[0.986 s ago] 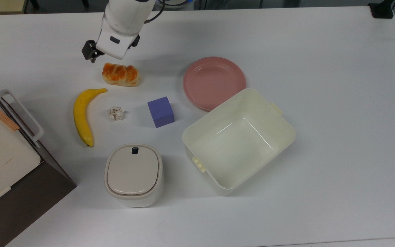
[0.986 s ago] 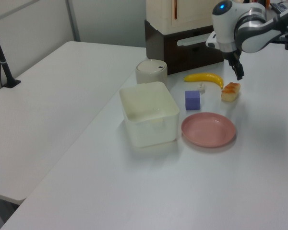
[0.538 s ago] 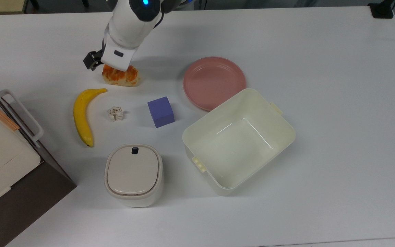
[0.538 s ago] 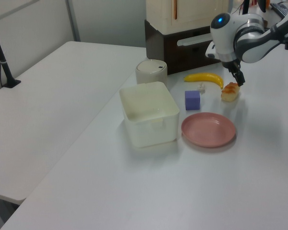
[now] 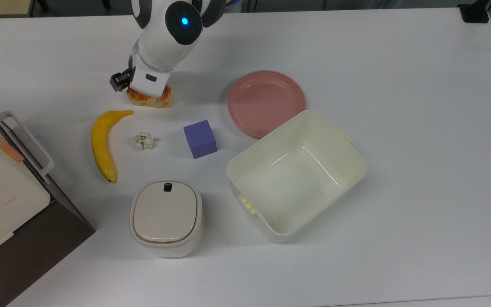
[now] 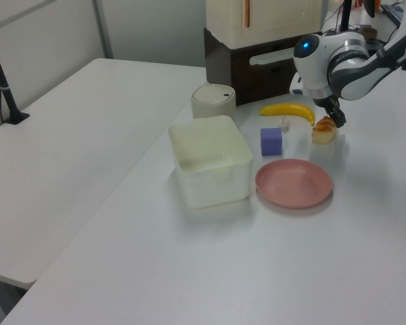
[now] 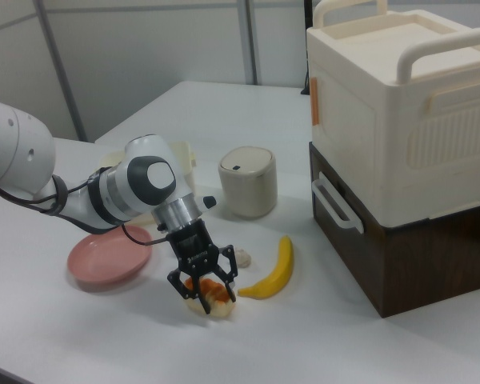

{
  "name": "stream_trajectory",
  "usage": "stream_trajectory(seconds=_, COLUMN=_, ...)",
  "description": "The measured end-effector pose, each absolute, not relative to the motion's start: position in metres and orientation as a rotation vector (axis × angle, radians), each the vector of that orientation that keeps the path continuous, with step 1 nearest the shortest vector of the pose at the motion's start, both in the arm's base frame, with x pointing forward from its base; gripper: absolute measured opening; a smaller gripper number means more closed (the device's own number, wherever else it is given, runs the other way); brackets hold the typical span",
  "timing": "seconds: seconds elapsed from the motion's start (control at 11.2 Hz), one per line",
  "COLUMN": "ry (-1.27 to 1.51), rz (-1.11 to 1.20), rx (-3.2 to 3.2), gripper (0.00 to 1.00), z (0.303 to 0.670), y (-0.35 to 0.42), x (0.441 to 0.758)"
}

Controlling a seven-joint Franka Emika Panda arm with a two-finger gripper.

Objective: Put the bread on a plate
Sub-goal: 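Lower the gripper onto the bread roll and close on it, then lift the bread roll and carry it over the pink plate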

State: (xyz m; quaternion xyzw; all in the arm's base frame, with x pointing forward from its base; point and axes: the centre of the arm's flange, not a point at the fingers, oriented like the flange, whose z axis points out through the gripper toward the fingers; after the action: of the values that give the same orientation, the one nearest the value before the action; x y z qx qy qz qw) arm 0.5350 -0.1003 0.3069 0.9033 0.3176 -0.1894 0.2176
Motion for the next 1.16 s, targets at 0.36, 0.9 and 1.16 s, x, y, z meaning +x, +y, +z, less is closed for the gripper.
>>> stream_trajectory(seconds=0.36, ry=0.884, rz=-0.525, rx=2.5, gripper=0.06, z=0.306, y=-0.099, x=0.535)
stream_trajectory(seconds=0.9, ry=0.877, rz=-0.501, rx=2.497, gripper=0.06, z=0.313, y=-0.095, x=0.539)
stream_trajectory(seconds=1.16, ry=0.9, rz=-0.456, rx=2.512, gripper=0.05, z=0.341, y=-0.055, x=0.545)
